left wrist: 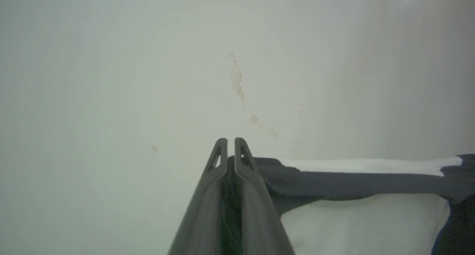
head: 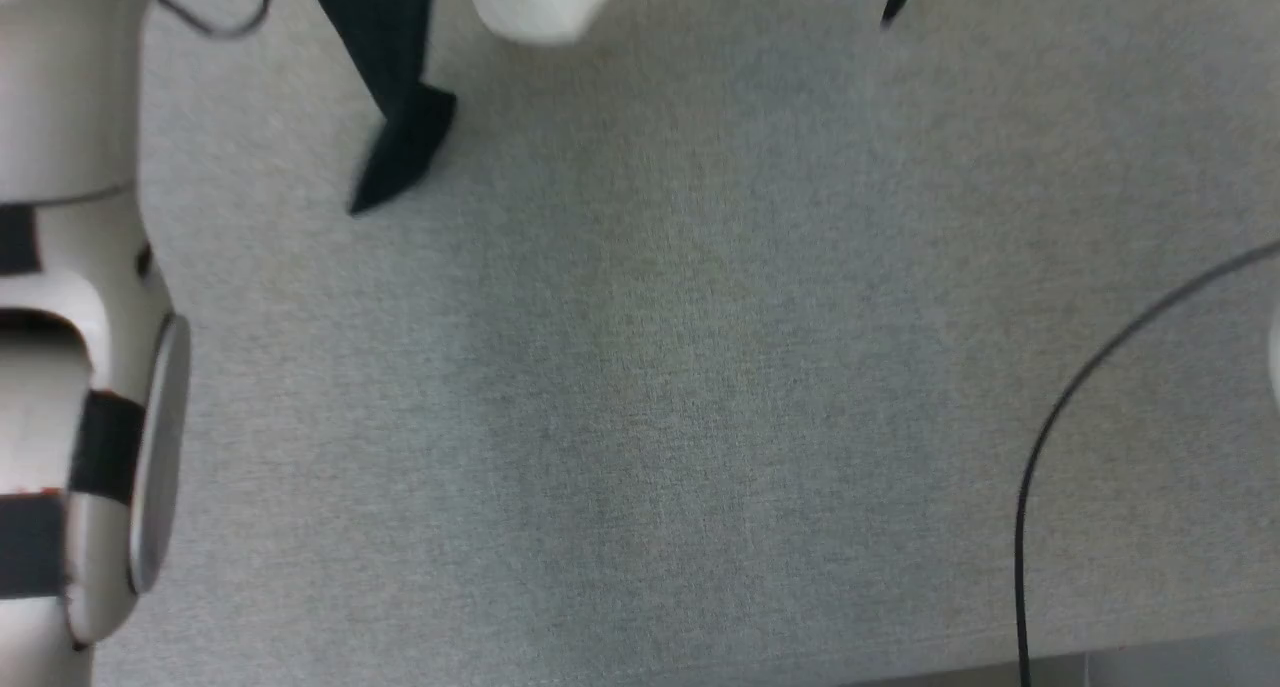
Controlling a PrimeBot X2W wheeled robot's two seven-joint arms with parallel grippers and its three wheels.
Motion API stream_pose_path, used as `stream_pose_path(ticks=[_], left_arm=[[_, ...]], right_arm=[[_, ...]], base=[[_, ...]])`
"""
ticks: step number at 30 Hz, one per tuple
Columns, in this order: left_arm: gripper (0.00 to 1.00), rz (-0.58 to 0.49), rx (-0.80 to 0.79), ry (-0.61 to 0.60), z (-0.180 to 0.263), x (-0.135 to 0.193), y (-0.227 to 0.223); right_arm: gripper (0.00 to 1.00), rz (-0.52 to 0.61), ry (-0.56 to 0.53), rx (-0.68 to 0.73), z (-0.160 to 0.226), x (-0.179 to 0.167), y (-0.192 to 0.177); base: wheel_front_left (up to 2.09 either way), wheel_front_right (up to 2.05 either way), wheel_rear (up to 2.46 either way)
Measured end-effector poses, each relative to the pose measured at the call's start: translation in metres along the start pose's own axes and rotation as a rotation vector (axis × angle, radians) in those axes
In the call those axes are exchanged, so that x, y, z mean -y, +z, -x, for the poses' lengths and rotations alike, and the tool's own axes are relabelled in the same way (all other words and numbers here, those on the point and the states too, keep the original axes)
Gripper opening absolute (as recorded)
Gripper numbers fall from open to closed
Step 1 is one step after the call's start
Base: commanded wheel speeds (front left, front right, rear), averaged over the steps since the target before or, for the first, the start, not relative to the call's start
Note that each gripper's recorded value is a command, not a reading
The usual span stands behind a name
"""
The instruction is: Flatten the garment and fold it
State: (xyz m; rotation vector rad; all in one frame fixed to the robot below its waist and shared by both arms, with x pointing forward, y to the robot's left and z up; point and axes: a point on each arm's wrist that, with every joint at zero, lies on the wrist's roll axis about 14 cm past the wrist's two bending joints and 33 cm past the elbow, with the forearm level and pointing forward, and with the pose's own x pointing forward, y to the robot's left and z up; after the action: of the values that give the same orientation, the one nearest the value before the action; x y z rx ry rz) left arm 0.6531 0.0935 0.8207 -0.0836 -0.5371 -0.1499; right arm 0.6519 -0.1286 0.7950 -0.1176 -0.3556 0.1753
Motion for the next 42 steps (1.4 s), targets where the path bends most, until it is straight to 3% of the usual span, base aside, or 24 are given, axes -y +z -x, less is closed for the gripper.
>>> stream_pose_path(ticks=[12,20,35,42], left_arm=[[0.00,-0.044,0.178,0.002,-0.025,-0.008,-0.046],[0.00,-0.035,0.180,0.003,-0.026,-0.013,-0.111],[0.00,-0.019,-0.059,-0.045,0.011,-0.025,-0.264],[0.00,0.027,-0.126,-0.082,0.032,-0.028,-0.279]], right_arm=[[0.00,0.068,-0.001,0.092,-0.039,0.001,-0.062],[0.00,0.102,-0.008,0.088,-0.054,0.002,-0.125],[0.00,0.109,0.067,-0.117,-0.043,-0.023,-0.270],[0.00,0.086,0.124,-0.130,-0.030,-0.042,-0.276]], base=[[0.00,0.00,0.00],[0.00,0.00,0.00],[0.00,0.00,0.00],[0.00,0.00,0.00]])
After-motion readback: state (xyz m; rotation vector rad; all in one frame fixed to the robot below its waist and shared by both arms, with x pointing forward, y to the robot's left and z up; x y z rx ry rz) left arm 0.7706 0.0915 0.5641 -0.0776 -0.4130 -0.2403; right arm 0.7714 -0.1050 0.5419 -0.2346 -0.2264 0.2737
